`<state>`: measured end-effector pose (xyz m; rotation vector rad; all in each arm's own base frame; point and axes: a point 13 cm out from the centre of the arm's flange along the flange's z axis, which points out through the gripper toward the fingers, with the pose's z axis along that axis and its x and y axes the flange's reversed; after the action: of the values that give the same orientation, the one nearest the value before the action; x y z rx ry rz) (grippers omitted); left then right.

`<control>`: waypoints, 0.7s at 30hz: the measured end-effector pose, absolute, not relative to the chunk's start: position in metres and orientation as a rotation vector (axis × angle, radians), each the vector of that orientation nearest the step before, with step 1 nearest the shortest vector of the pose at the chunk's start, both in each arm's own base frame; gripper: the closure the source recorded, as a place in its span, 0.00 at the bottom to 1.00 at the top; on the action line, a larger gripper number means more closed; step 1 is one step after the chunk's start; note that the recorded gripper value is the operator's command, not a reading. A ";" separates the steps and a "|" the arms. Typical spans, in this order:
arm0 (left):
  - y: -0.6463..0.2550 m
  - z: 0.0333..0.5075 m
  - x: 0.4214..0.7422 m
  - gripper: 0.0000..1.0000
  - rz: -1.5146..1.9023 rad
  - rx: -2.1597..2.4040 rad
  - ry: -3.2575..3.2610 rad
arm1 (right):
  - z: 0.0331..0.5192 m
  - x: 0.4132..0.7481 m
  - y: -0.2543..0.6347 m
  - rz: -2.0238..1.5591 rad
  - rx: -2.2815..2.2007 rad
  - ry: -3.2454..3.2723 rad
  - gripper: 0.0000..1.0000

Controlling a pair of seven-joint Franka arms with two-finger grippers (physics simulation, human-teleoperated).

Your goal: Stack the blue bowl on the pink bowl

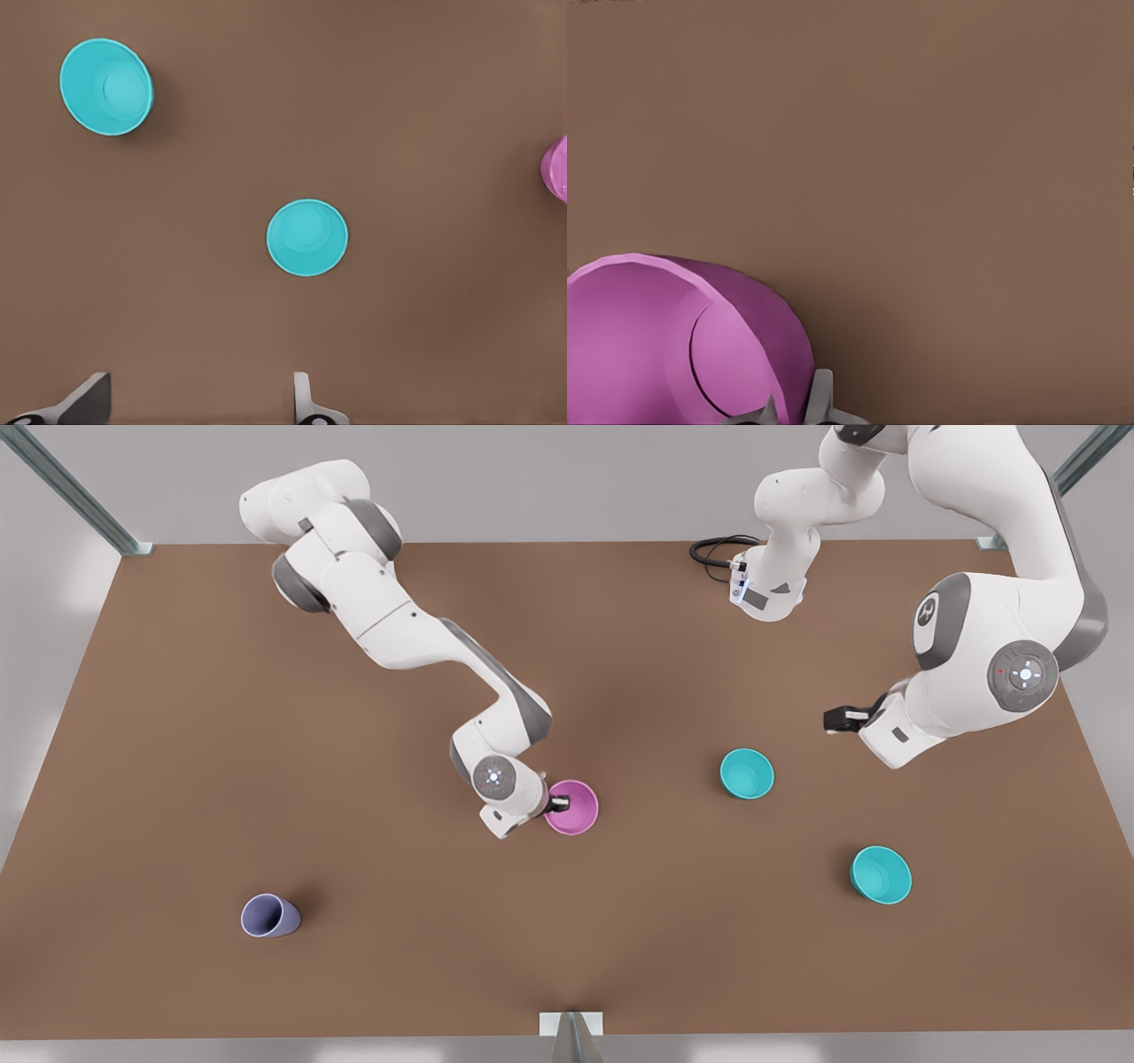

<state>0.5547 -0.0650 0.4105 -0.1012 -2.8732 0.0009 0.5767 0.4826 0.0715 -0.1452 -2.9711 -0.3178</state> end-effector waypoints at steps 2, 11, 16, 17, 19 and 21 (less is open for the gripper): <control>-0.063 0.407 0.555 0.00 0.018 -0.088 -2.866 | 0.068 0.578 0.483 -0.311 -0.241 -2.964 0.00; -0.046 0.339 0.539 0.00 0.072 0.025 -2.757 | 0.137 0.661 0.427 -0.409 -0.704 -2.949 0.00; -0.062 0.181 0.490 0.00 0.202 0.091 -2.628 | 0.135 0.714 0.239 -0.307 -0.940 -2.800 0.00; -0.062 0.158 0.490 0.00 0.220 0.099 -2.635 | 0.151 0.721 0.186 -0.283 -0.962 -2.790 0.00; -0.063 0.128 0.495 0.00 0.247 0.108 -2.673 | 0.231 0.726 0.103 -0.208 -0.925 -2.875 0.00; -0.067 0.112 0.506 0.00 0.281 0.113 -2.720 | 0.311 0.715 0.055 -0.141 -0.849 -2.961 0.00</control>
<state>0.5056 -0.0669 0.1122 0.1132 -2.7196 0.2811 0.7150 0.0553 0.3108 -0.8487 -2.9615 -0.1410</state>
